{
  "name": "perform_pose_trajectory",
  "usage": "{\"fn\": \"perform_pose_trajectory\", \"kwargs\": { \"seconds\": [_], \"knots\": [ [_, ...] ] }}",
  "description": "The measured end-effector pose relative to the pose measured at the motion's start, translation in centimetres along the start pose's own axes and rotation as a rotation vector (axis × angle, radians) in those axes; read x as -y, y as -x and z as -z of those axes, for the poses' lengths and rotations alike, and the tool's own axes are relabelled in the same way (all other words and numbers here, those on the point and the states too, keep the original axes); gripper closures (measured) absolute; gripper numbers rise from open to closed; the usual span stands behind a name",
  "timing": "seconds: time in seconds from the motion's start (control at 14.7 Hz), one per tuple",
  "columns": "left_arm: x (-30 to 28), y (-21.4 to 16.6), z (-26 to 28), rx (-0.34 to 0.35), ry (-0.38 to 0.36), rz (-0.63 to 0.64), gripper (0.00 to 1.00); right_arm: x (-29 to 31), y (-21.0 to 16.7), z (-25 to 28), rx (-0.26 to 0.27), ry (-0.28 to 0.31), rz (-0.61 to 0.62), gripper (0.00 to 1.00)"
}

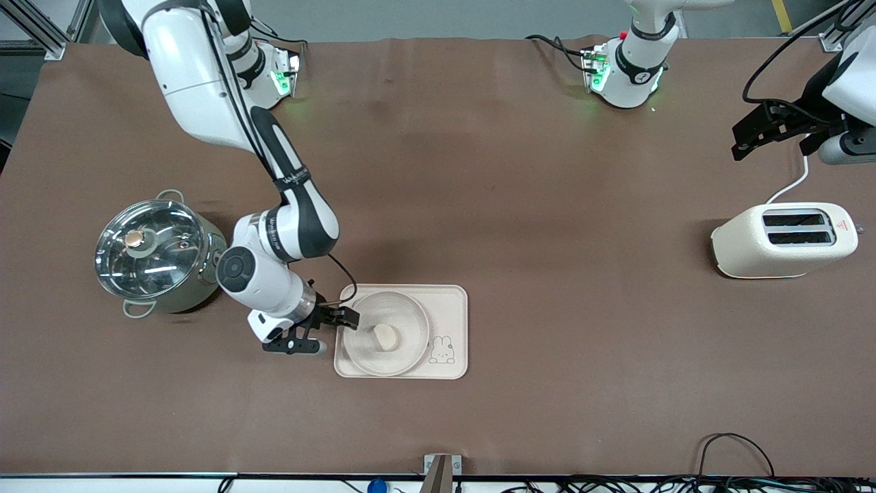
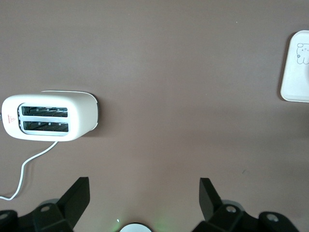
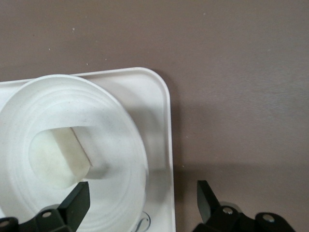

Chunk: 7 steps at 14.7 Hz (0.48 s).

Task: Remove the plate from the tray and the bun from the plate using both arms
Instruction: 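Lower the right gripper onto the plate rim, then close the right gripper on the plate rim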

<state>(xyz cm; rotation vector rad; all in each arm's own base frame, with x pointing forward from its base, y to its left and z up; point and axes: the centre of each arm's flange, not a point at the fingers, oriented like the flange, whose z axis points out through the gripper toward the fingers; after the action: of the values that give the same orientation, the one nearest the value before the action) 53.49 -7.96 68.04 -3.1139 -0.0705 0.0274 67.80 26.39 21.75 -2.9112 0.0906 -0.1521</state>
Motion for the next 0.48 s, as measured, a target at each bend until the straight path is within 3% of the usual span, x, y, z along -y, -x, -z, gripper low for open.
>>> {"fn": "perform_pose_trajectory", "kwargs": {
  "seconds": [0.14,0.27,0.34,0.48],
  "knots": [
    [0.08,-0.04,-0.03,0.001,0.0,0.001,0.0,0.26,0.26,-1.01,-0.006,0.003,0.004,0.07],
    [0.09,-0.06,-0.06,0.001,-0.001,0.002,0.0,0.21,0.23,-1.27,-0.007,0.005,0.004,0.21],
    [0.12,-0.07,-0.06,0.001,-0.003,0.002,0.0,0.16,0.15,-1.28,-0.01,0.005,0.003,0.21],
    [0.14,-0.12,-0.15,0.002,-0.005,0.003,0.0,0.05,0.06,-1.44,-0.019,0.006,0.002,0.36]
  ]
}}
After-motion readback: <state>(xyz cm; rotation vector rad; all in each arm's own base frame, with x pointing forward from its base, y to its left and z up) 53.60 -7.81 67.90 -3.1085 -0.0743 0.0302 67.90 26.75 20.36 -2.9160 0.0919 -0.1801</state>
